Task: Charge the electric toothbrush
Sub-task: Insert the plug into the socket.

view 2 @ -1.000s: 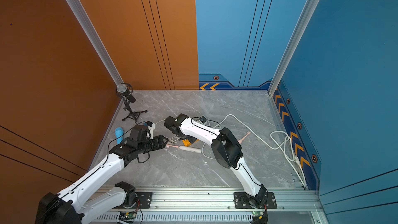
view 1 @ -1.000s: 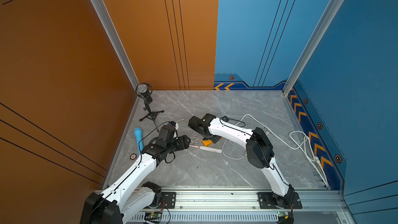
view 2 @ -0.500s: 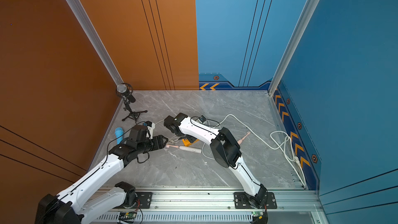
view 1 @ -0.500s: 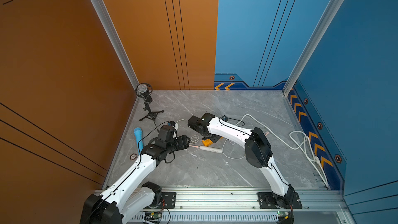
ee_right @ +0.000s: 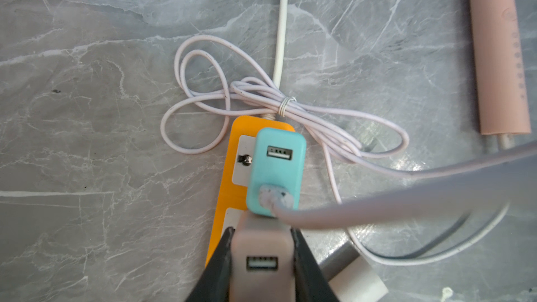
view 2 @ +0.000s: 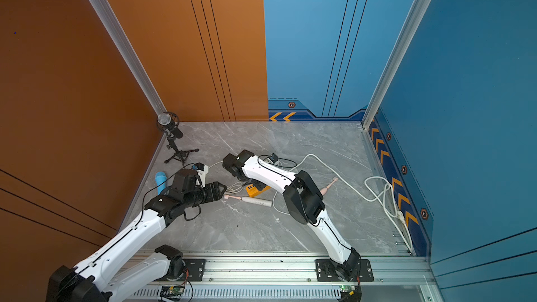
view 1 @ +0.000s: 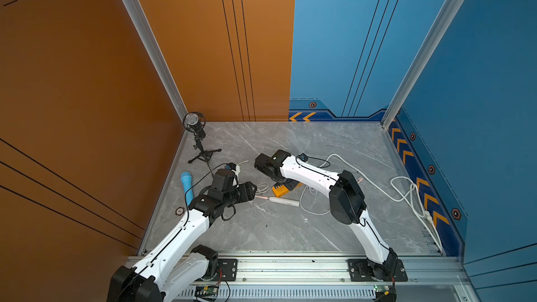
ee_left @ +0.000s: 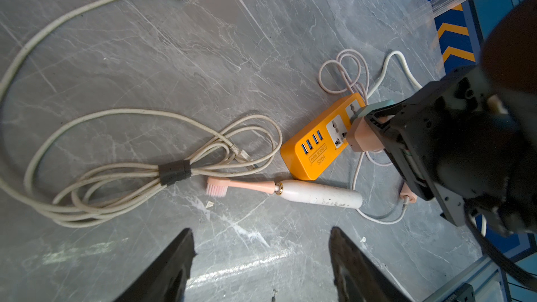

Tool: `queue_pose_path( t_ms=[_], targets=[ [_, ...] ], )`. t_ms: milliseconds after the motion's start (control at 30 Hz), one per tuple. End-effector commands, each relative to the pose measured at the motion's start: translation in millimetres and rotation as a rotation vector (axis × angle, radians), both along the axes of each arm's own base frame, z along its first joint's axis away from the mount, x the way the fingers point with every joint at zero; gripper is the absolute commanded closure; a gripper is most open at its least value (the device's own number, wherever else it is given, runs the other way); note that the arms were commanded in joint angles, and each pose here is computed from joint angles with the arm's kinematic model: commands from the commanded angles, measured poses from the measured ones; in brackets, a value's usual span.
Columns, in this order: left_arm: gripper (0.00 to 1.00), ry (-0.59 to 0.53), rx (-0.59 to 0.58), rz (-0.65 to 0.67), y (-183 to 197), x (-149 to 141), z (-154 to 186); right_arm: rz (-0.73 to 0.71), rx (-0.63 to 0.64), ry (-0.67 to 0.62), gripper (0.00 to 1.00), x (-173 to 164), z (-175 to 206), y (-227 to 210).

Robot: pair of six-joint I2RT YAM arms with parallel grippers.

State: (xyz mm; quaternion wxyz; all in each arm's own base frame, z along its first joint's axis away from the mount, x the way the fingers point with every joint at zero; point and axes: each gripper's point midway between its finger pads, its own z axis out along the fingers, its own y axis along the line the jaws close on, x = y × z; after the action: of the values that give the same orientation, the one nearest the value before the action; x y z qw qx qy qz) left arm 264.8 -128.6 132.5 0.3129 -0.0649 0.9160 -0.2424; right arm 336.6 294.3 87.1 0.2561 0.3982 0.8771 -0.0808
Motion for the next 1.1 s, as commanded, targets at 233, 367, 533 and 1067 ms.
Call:
queue_pose_path(
  t_ms=[233, 367, 533, 1067],
  targets=[
    [0.25, 0.027, -0.017, -0.008, 1, -9, -5, 0.013, 0.005, 0.032, 0.9, -14, -12, 15],
    [0.25, 0.019, -0.021, -0.005, 2, -10, -2, 0.016, -0.015, 0.049, 0.91, -12, -16, 9],
    [0.25, 0.019, -0.018, 0.0, 3, -10, -2, 0.03, -0.035, 0.068, 0.9, -14, -28, 14],
    [0.24, 0.025, -0.022, 0.006, 4, -10, -3, -0.045, -0.054, 0.146, 0.88, -3, -55, 3]
  ],
)
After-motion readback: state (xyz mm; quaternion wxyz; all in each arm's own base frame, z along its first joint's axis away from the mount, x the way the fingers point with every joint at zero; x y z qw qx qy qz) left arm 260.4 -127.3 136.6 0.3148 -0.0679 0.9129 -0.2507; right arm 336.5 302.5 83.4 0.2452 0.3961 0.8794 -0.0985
